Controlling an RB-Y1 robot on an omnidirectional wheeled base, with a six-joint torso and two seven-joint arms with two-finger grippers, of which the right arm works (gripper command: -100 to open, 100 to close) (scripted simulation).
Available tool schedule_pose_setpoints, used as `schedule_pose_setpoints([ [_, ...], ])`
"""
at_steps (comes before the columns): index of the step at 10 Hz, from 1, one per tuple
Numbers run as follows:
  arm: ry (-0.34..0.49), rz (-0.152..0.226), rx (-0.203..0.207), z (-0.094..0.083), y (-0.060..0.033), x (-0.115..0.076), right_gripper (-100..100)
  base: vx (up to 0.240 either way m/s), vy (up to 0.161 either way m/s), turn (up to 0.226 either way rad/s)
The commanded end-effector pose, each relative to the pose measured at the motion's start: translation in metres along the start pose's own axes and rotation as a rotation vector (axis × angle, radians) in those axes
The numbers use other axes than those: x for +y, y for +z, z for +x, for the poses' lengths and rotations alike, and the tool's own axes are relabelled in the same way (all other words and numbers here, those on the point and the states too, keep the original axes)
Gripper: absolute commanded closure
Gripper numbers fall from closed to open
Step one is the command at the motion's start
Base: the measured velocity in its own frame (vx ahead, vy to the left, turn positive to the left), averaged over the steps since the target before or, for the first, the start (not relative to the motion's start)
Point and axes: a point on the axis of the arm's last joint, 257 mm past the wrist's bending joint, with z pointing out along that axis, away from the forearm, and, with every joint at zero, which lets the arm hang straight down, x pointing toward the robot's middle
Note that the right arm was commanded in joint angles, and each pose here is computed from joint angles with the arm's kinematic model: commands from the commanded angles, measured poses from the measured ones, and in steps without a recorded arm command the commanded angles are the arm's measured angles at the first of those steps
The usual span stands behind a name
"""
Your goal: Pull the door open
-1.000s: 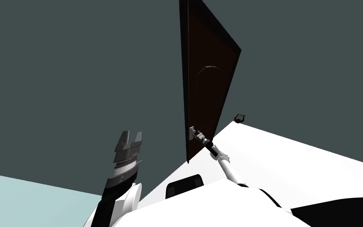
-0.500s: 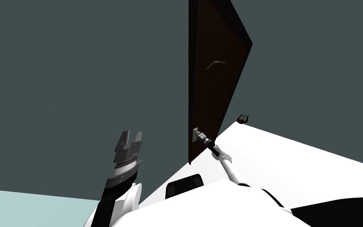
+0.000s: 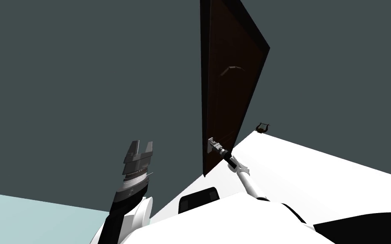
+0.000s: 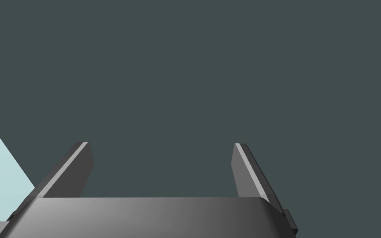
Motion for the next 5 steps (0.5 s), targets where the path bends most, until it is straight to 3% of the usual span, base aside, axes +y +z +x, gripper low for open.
schedule_pose_setpoints([
  [1,0.048,0.004,-0.010,-0.0024,0.0012,0.0009,100,-0.048,-0.046,0.066],
  [5,0.171,0.017,-0.036,-0.0087,0.0032,0.0011,100,-0.058,-0.043,0.049],
])
